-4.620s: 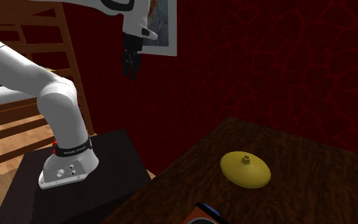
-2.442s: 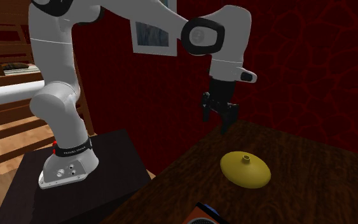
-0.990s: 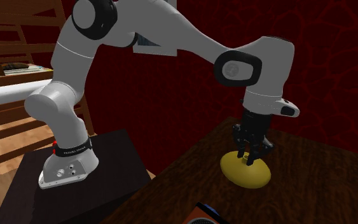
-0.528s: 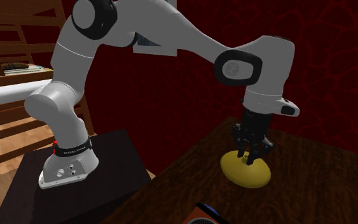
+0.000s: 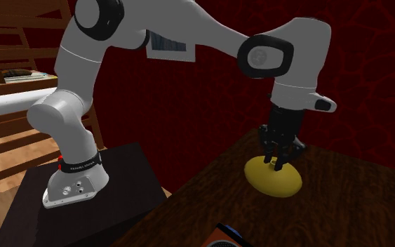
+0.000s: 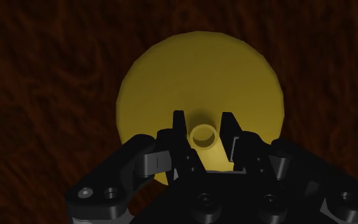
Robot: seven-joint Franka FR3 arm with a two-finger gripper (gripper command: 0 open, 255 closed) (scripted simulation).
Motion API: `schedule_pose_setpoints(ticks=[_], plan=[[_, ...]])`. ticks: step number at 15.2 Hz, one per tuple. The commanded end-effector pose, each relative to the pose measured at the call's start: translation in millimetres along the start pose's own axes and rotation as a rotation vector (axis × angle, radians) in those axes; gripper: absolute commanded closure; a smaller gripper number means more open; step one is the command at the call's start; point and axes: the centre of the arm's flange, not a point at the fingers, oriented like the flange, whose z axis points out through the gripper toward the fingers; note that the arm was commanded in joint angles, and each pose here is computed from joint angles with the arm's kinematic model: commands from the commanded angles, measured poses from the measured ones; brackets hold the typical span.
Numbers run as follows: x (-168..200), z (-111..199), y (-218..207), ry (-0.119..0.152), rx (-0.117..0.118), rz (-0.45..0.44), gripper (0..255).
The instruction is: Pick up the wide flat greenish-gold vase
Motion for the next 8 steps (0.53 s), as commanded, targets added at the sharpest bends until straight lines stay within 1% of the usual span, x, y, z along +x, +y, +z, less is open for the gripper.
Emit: schedule_pose_setpoints(ticks=[1,6,8], plan=[[-1.0,-11.1,-0.4,0.0,0.0,0.0,255],[-3.0,-37.4,-0.4,0.0,0.0,0.0,255],[-3.0,-38.2,-0.4,0.0,0.0,0.0,255]])
